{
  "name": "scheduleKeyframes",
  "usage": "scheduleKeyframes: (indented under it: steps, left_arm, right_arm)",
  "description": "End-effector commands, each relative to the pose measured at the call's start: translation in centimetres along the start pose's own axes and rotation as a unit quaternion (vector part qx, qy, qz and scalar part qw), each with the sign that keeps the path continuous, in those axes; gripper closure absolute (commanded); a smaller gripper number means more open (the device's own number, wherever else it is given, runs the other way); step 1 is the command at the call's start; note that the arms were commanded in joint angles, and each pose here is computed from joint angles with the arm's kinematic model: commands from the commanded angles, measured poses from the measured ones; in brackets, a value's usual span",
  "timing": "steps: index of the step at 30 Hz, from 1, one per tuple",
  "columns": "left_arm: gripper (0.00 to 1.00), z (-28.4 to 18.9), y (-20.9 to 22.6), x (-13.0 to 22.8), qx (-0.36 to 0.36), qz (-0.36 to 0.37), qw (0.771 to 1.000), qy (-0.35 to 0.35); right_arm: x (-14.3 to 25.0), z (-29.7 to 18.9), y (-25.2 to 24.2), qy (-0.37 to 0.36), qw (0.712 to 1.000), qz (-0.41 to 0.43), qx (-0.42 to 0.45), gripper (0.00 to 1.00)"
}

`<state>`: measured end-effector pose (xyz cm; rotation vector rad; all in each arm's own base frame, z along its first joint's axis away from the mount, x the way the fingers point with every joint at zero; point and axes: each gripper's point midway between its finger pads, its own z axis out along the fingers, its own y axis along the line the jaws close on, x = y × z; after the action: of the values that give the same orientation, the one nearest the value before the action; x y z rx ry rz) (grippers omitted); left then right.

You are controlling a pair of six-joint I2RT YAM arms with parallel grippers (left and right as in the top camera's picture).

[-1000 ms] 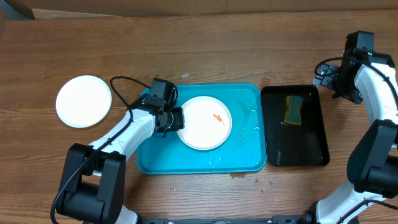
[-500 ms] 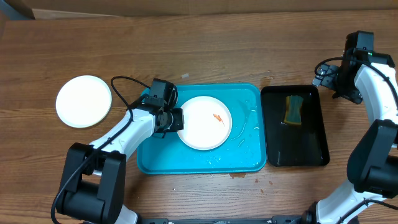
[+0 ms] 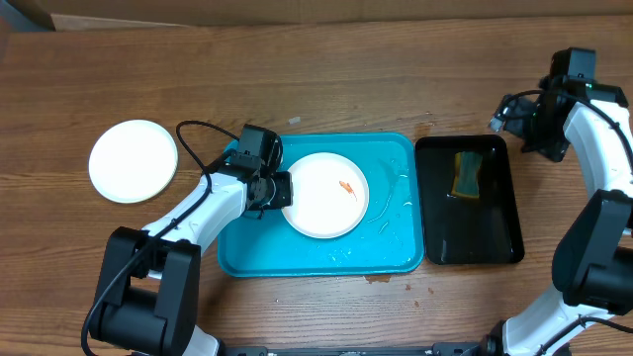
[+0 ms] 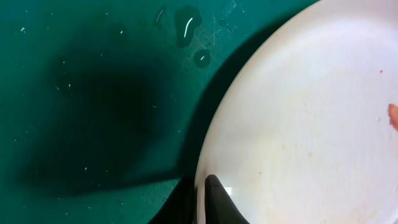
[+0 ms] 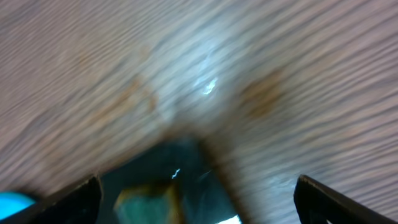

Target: Clean dirty plates on tray and stack at the side

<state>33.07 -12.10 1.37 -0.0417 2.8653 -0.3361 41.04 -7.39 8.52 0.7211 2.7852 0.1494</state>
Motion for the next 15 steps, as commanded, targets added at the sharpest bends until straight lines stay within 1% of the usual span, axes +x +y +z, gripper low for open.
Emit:
scheduleKeyframes:
  steps: [1, 2, 4, 6, 9, 11, 14, 15]
  left_arm:
    - [0.89, 0.2, -0.4, -0.4, 0.007, 0.012, 1.000, -0.003]
    - [0.89, 0.2, -0.5, -0.4, 0.007, 0.012, 1.000, -0.004]
    - [0.88, 0.2, -0.5, -0.5, 0.007, 0.012, 1.000, -0.005]
    - [0.88, 0.2, -0.5, -0.4, 0.007, 0.012, 1.000, -0.004]
    - [0.88, 0.2, -0.5, -0.5, 0.008, 0.012, 1.000, -0.006]
    - [0.87, 0.2, -0.5, -0.5, 0.008, 0.013, 1.000, -0.006]
    - [0.86, 0.2, -0.5, -0.5, 0.008, 0.013, 1.000, -0.006]
    - [0.86, 0.2, -0.5, -0.5, 0.008, 0.013, 1.000, -0.006]
  right_arm:
    - [1.1, -1.8, 4.0, 0.029, 0.993, 0.000, -0.117, 0.00]
    - [1.7, -2.1, 4.8, 0.042, 0.989, -0.009, -0.141, 0.00]
    - [3.2, -2.6, 5.9, 0.073, 0.981, -0.029, -0.177, 0.18]
    - [4.5, -2.6, 5.9, 0.096, 0.980, -0.035, -0.171, 0.27]
    - [6.1, -2.0, 5.0, 0.117, 0.985, -0.048, -0.115, 0.30]
    - [6.9, -1.5, 4.4, 0.122, 0.988, -0.062, -0.077, 0.30]
    - [8.3, -0.5, 4.4, 0.131, 0.987, -0.084, -0.048, 0.31]
    - [8.8, 0.0, 4.5, 0.134, 0.986, -0.091, -0.043, 0.34]
